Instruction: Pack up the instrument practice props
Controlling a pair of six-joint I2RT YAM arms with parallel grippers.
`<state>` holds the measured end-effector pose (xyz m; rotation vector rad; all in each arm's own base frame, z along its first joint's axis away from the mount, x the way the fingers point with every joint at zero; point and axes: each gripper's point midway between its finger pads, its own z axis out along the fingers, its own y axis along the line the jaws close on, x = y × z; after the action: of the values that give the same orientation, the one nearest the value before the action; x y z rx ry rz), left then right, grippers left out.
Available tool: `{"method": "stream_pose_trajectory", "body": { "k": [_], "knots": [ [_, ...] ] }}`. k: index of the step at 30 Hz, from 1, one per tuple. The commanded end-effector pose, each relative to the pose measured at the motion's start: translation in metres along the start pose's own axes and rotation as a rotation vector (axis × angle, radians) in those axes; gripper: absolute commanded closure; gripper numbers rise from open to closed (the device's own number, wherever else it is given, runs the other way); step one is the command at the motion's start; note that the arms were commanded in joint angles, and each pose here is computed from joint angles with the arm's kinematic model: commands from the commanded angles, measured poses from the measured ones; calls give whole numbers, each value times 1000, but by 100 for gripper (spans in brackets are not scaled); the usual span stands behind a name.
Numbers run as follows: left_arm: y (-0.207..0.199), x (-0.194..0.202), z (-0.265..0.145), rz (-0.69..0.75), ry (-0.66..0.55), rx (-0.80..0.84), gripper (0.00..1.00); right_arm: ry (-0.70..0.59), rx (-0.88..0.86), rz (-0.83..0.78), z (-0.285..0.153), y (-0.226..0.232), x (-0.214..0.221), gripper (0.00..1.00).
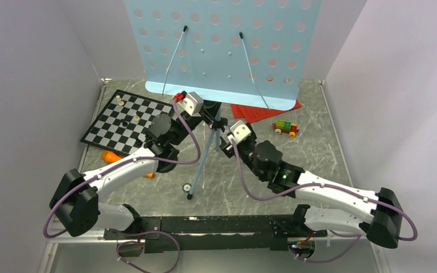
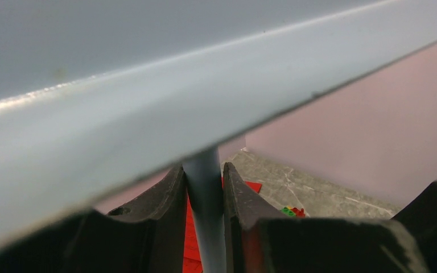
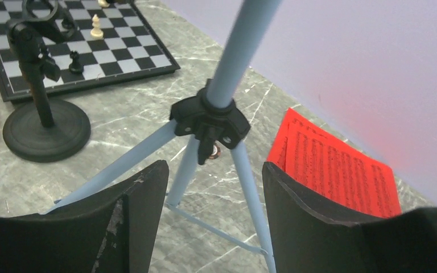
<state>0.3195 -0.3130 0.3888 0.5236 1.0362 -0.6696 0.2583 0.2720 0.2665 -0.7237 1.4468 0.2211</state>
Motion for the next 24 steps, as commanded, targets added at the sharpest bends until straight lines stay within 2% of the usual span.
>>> {"method": "stream_pose_trajectory", "body": {
  "k": [1,11,16,18,20,24],
  "knots": [
    [13,83,-19,119,283,-31,100,-28,59,75,-22,-19,-11,34],
    [-7,127,-30,263,411,-11,100,-23,77,256,-50,-25,1,33],
    [-10,133,-34,256,428,-10,100,-21,56,384,-48,-16,1,28],
    [-11,137,-37,252,437,-5,100,-16,78,432,-46,-17,0,22],
    [-13,142,-42,240,448,-2,100,-31,107,519,-44,-22,-1,14],
    [-17,134,-48,196,409,-3,100,-51,25,781,-31,-25,-3,13]
  ]
}}
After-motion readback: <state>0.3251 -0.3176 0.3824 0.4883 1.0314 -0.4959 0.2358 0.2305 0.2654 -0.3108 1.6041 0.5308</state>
